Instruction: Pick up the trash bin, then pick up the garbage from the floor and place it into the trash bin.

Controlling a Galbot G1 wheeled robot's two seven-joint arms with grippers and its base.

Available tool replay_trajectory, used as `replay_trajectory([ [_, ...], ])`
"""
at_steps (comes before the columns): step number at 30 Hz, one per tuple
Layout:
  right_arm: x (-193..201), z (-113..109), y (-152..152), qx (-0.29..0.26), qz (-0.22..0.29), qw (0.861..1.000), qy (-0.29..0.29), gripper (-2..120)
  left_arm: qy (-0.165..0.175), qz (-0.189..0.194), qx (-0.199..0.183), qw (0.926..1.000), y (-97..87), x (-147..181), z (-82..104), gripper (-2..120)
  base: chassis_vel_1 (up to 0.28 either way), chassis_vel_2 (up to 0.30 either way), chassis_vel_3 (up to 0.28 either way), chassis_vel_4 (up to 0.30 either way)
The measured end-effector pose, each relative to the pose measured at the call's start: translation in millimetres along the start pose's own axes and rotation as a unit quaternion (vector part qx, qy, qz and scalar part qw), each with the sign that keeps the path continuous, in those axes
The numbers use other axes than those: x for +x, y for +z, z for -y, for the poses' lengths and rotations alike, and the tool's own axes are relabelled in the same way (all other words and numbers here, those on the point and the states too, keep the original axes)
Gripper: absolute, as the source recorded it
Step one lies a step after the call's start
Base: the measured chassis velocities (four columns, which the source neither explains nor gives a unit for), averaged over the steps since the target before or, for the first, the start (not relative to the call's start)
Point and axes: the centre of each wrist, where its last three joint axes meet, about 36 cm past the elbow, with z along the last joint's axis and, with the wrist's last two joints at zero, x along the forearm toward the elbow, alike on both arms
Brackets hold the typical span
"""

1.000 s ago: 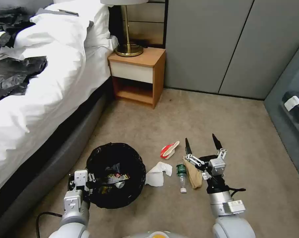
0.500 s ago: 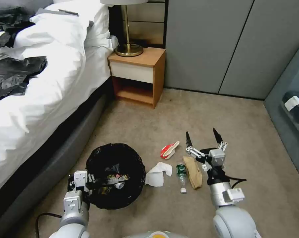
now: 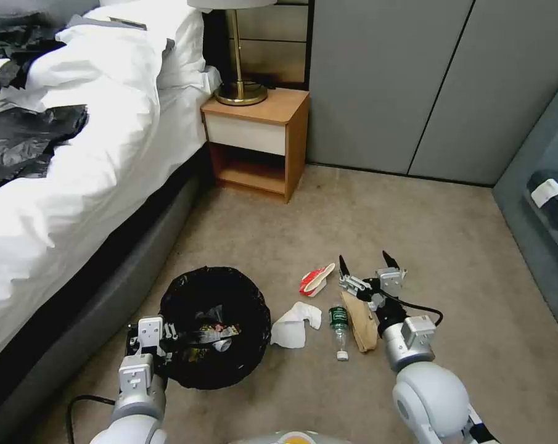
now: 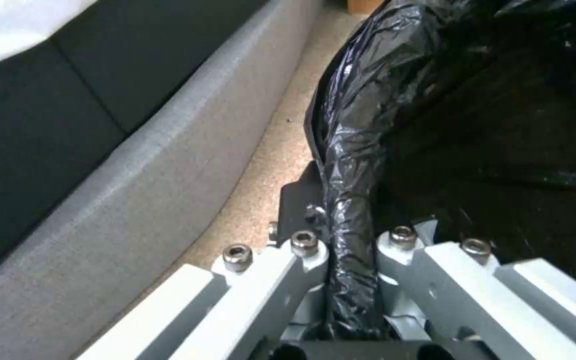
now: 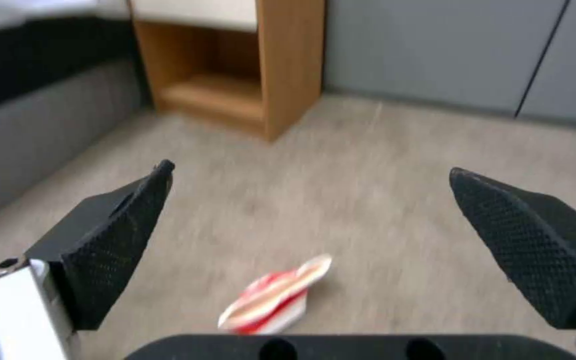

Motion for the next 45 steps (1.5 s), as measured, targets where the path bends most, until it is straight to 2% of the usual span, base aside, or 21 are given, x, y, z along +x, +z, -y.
replay_trajectory([
  [5,-16,9,16,0.012,-0.08,0.997,-0.005,100,0.0,-0.001,0.0,1.0,0.7,0,0.4,1,0.0,0.0,0.0,0.0],
  [13,-29,15,51,0.001,-0.14,0.99,-0.022,100,0.0,-0.002,-0.001,1.0,1.5,0,0.1,1,0.0,0.0,0.0,0.0],
  [26,-54,21,90,-0.013,-0.185,0.982,-0.038,100,0.003,-0.004,-0.002,1.0,3.3,0,2.8,1,0.0,0.0,0.0,0.0],
  [33,-82,25,126,-0.017,-0.23,0.972,-0.043,100,0.003,-0.01,-0.004,0.9999,7.4,-2,4.3,1,0.0,0.0,0.0,0.0],
  [45,-130,28,146,-0.019,-0.256,0.966,-0.041,100,0.0,-0.015,-0.006,0.9999,11.5,-4,5.8,1,0.0,0.0,0.0,0.0],
])
